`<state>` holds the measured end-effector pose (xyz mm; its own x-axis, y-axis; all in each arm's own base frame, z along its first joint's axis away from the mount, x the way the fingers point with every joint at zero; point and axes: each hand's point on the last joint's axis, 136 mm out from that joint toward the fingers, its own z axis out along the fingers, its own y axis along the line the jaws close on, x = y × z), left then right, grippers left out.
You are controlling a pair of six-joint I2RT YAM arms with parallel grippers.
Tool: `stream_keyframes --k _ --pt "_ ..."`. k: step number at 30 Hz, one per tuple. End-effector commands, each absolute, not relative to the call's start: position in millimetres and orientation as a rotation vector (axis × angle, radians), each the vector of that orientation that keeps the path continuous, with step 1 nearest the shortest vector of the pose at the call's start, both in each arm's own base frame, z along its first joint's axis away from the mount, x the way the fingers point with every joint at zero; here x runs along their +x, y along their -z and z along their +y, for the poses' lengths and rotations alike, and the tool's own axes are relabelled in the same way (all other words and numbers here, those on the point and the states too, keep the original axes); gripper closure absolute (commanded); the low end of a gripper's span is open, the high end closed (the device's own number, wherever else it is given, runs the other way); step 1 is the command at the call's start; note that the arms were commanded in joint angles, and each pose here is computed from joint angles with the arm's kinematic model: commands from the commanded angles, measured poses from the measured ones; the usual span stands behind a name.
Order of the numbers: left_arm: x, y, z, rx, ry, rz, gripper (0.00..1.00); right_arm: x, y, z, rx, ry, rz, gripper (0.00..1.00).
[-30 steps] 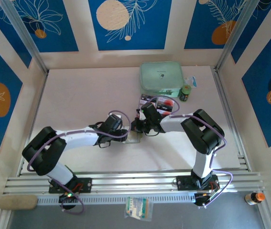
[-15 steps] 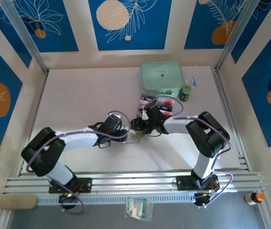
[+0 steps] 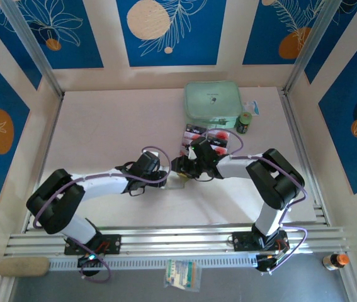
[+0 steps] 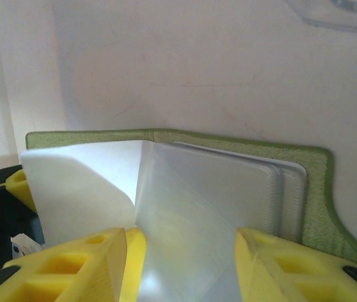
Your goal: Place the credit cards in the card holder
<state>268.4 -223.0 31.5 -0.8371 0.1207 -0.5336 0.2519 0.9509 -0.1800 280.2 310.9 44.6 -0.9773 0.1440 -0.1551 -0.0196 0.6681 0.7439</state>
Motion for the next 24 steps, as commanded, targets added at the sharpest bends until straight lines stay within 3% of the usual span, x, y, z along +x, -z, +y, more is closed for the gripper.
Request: stream_keyframes --k 1,15,19,24 --pt "267.2 -32.7 -216.1 0.239 0.317 2.555 0.30 271.5 -51.7 313.7 0.094 -1.240 2.685 0.49" --pt "267.2 -32.4 -212.9 0.195 0.326 2.537 0.38 271.1 -46.8 318.3 0.119 -1.277 2.707 0.44" --pt "267.5 -33.6 -212.2 0.179 0.334 2.527 0.46 271.7 -47.6 320.0 0.122 -1.291 2.709 0.44" --pt "266.4 -31.5 -211.2 0.168 0.342 2.525 0.46 271.6 -47.9 321.6 0.125 -1.303 2.713 0.43"
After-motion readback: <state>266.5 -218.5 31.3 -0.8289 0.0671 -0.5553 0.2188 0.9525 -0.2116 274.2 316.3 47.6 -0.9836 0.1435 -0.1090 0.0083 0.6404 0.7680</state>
